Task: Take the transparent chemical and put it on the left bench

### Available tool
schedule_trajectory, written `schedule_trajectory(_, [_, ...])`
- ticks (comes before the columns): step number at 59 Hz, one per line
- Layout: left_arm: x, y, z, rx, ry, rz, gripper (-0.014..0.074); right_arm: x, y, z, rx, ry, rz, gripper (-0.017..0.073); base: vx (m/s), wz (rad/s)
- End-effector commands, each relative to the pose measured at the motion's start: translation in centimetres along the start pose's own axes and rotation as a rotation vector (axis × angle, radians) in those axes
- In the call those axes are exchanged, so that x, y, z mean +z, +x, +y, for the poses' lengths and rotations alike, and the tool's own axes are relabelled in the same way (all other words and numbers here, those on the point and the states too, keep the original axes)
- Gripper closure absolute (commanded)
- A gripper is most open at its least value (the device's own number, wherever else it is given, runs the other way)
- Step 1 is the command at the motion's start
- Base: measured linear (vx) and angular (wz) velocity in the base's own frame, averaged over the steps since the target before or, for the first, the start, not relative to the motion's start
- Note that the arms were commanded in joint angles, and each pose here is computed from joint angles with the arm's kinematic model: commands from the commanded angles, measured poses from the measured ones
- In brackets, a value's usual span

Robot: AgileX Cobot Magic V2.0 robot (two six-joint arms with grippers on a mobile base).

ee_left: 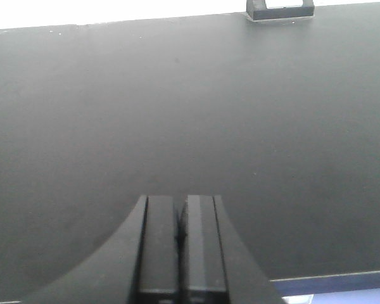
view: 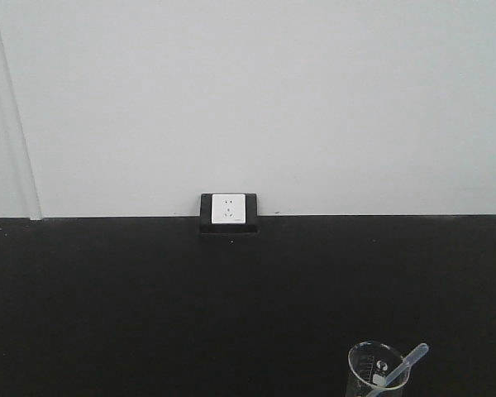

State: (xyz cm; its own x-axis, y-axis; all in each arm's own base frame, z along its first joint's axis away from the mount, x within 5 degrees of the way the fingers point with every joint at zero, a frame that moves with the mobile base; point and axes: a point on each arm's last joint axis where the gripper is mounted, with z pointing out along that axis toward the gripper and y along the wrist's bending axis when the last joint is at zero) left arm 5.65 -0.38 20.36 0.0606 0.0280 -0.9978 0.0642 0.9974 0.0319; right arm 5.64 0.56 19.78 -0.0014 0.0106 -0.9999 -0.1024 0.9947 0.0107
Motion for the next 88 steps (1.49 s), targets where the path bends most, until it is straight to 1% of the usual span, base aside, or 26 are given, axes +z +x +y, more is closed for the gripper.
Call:
schedule_trajectory(1, [-0.1,-0.3,0.0,-0.009,-0.002,-0.081,0.0597,0.0,-0.4,0.1,-0.020,-0.006,-0.075,0.0566,0.00,0.00])
schedule_trajectory(19, [-0.1,-0.3,0.0,-0.009,-0.002,-0.081,0.0597,0.0,-0.6,0.1,-0.020,-0.008,-0.090,0.0566,0.00,0.00])
schedule_trajectory(22, [-0.1,-0.3,0.0,-0.009,-0.002,-0.081,0.0597,-0.1,-0.8,0.1,-0.020,-0.009,-0.112,0.0566,0.00,0.00])
schedule_trajectory(27, [-0.1,-0.3,0.0,-0.009,-0.002,-0.081,0.0597,-0.2,-1.8,0.1,-0.004,-0.013,-0.161,0.0566,0.00,0.00])
schedule_trajectory(34, [-0.1,-0.3,0.0,-0.009,-0.002,-0.081,0.0597,-0.7,-4.7,0.1,-0.002,-0.011,-0.211,0.0566,0.00,0.00])
schedule_trajectory(41, [-0.1,-0.3,0.0,-0.009,-0.002,-0.081,0.0597,-0.4,-8.0,0.1,-0.003,-0.007,-0.191,0.0566,0.00,0.00])
schedule_trajectory(44, [-0.1,-0.3,0.0,-0.009,-0.002,-0.081,0.0597,0.6,-9.5,0.1,-0.008,-0.006,-0.163,0.0566,0.00,0.00])
schedule_trajectory(49, [-0.1,-0.3,0.0,-0.009,-0.002,-0.081,0.0597,2.3,-12.2,0.2,-0.011,-0.009,-0.166,0.0566,0.00,0.00])
schedule_trajectory(58, [-0.1,-0.3,0.0,-0.009,-0.002,-0.081,0.0597,5.5,-14.6,0.3,-0.008,-0.015,-0.161,0.0566,0.00,0.00])
schedule_trajectory(63, [-0.1,-0.3,0.0,-0.009,-0.002,-0.081,0.0597,6.9,-14.9,0.3,-0.007,-0.017,-0.144,0.0566,0.00,0.00])
schedule_trajectory(75, [-0.1,-0.3,0.0,-0.009,-0.002,-0.081,0.0597,9.8,-13.9,0.4,0.000,-0.024,-0.103,0.0543,0.00,0.00])
schedule_trajectory(81, [-0.1,-0.3,0.0,-0.009,-0.002,-0.081,0.0597,10.8,-13.2,0.4,0.002,-0.024,-0.060,0.0494,0.00,0.00])
schedule_trajectory(84, [-0.1,-0.3,0.0,-0.009,-0.002,-0.081,0.0597,11.1,-12.9,0.4,0.006,-0.024,-0.044,0.0451,0.00,0.00])
schedule_trajectory(88, [-0.1,-0.3,0.0,-0.009,-0.002,-0.081,0.0597,11.7,-12.4,0.4,0.025,-0.024,-0.017,0.0386,0.00,0.00])
